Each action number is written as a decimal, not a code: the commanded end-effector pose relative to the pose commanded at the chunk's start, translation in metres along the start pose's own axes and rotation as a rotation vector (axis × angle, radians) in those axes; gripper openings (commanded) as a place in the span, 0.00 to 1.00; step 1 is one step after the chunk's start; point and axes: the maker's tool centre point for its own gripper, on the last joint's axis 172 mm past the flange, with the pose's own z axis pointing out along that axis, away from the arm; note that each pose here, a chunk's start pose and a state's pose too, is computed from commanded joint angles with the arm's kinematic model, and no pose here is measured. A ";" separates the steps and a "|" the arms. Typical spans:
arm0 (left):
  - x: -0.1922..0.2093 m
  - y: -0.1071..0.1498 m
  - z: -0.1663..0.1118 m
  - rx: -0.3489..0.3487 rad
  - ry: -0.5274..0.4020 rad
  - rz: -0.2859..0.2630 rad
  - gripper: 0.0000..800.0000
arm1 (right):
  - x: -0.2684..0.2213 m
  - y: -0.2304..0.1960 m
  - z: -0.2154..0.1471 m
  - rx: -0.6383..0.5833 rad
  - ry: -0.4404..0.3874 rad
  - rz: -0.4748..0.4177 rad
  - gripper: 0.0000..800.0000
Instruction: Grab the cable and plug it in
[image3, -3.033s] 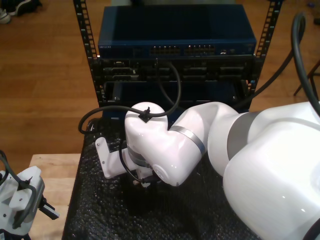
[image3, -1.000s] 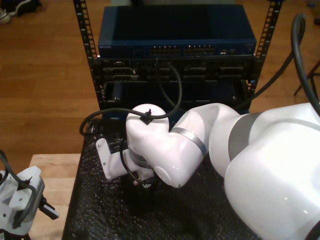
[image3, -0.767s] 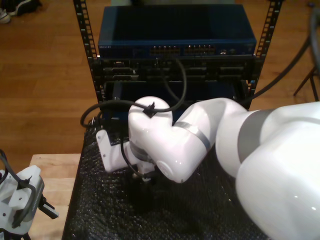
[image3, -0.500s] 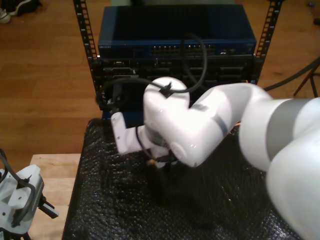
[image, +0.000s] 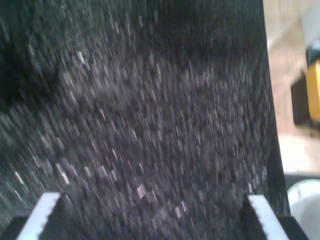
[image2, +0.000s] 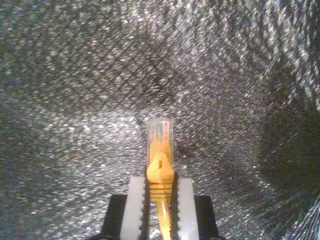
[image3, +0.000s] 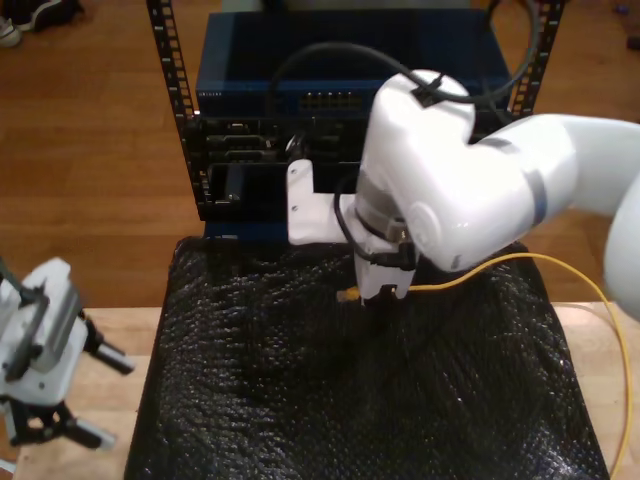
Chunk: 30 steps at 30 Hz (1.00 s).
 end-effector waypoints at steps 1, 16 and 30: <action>0.011 -0.002 0.001 0.001 0.023 0.014 1.00 | -0.001 -0.003 -0.004 0.012 0.011 0.005 0.01; 0.118 -0.025 0.024 -0.010 0.313 0.064 1.00 | -0.030 -0.023 -0.073 0.141 0.284 0.161 0.01; 0.184 -0.038 0.045 -0.083 0.424 0.080 1.00 | -0.040 -0.037 -0.109 0.079 0.332 0.180 0.01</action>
